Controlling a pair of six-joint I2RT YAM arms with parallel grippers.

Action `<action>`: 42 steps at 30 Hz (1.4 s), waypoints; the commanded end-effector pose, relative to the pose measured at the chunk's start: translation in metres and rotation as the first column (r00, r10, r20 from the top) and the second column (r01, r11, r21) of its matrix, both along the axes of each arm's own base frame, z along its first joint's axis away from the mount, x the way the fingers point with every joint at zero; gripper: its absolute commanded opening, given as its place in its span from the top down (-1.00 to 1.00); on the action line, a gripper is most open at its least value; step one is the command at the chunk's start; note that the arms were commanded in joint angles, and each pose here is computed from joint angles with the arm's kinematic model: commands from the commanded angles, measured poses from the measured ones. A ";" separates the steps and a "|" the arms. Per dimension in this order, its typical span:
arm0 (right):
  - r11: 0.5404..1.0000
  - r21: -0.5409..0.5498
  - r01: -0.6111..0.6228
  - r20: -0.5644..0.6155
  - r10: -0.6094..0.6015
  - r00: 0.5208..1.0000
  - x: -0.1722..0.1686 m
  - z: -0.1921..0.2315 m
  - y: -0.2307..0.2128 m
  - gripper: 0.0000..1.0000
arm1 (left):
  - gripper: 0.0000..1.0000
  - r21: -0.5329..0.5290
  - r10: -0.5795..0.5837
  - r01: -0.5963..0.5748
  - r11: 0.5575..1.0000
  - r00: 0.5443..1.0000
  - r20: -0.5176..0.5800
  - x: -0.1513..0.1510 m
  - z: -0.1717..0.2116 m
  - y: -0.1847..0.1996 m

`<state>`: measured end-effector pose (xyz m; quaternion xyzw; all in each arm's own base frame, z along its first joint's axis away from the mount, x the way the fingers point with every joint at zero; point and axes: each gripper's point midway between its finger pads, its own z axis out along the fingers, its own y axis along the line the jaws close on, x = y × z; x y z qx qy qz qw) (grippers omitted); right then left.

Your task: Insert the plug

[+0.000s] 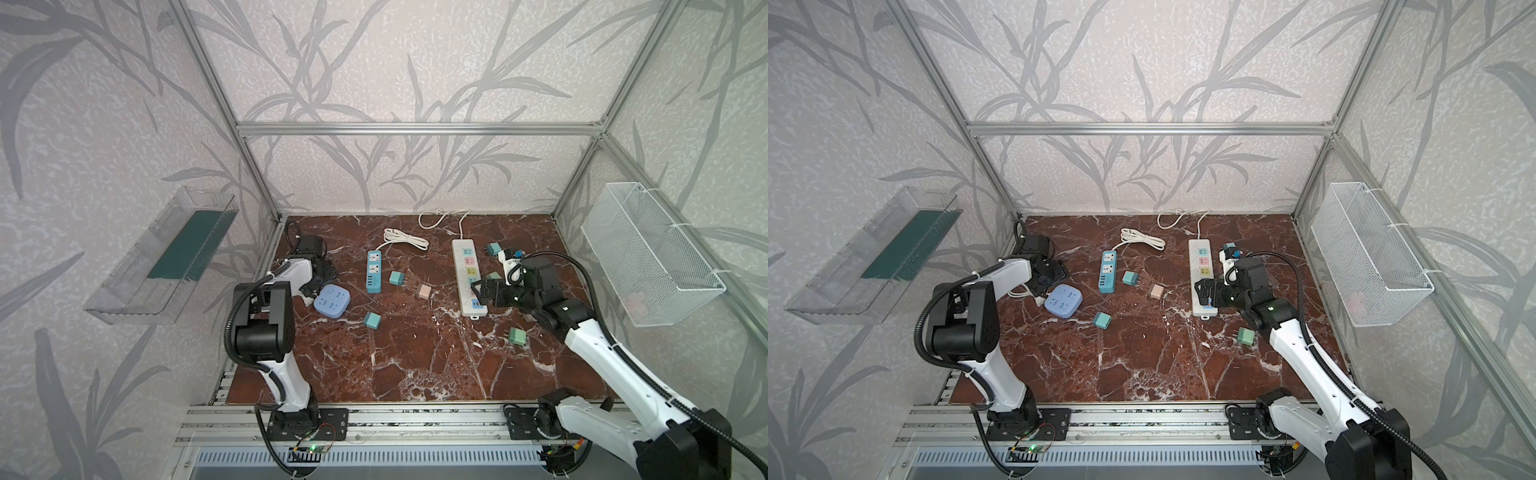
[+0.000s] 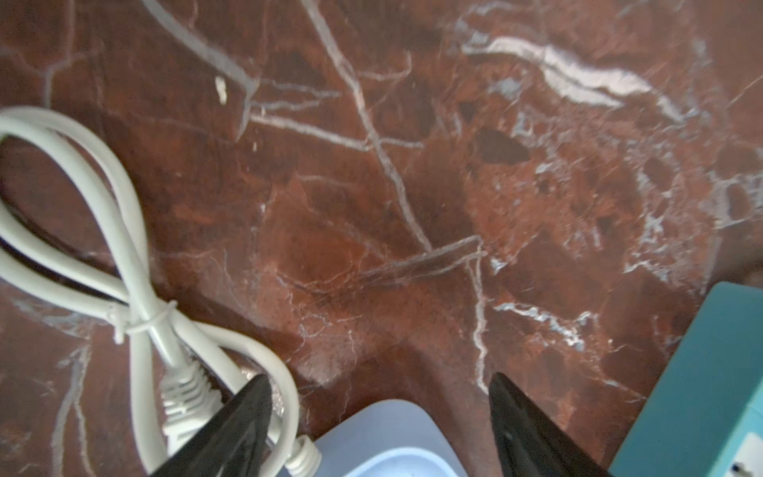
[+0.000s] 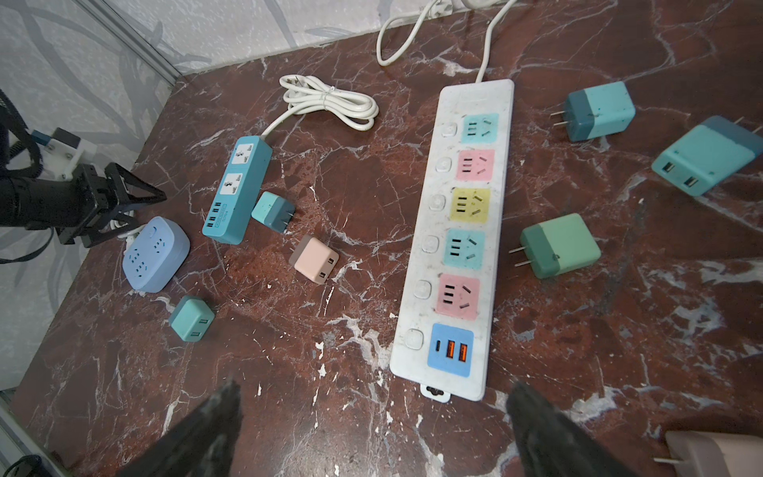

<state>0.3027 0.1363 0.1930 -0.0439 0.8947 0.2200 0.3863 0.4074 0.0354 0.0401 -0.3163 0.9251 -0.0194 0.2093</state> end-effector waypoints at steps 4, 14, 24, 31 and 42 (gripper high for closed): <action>1.000 0.003 -0.020 0.023 0.020 1.000 -0.006 0.006 0.002 -0.98 | -0.62 -0.048 0.011 -0.011 0.999 1.000 -0.005 -0.018 -0.002 -0.018; 1.000 0.002 -0.018 0.031 0.018 0.999 -0.011 0.010 0.001 -0.98 | -0.61 -0.080 0.120 -0.119 0.990 0.993 0.011 -0.078 -0.007 -0.045; 0.978 -0.154 -0.138 -0.021 0.136 0.990 -0.024 -0.013 0.047 -0.89 | -0.63 -0.155 0.189 -0.175 0.972 0.978 0.084 -0.110 -0.003 -0.074; 0.933 -0.246 -0.261 -0.094 0.245 0.965 -0.036 -0.052 0.131 -0.83 | -0.63 -0.205 0.124 -0.096 0.974 0.984 0.129 -0.094 0.028 -0.088; 0.756 -0.325 -0.568 -0.220 0.524 0.823 -0.031 -0.107 0.262 -0.65 | -0.72 -0.094 -0.010 0.036 0.995 0.965 0.262 -0.091 0.132 -0.071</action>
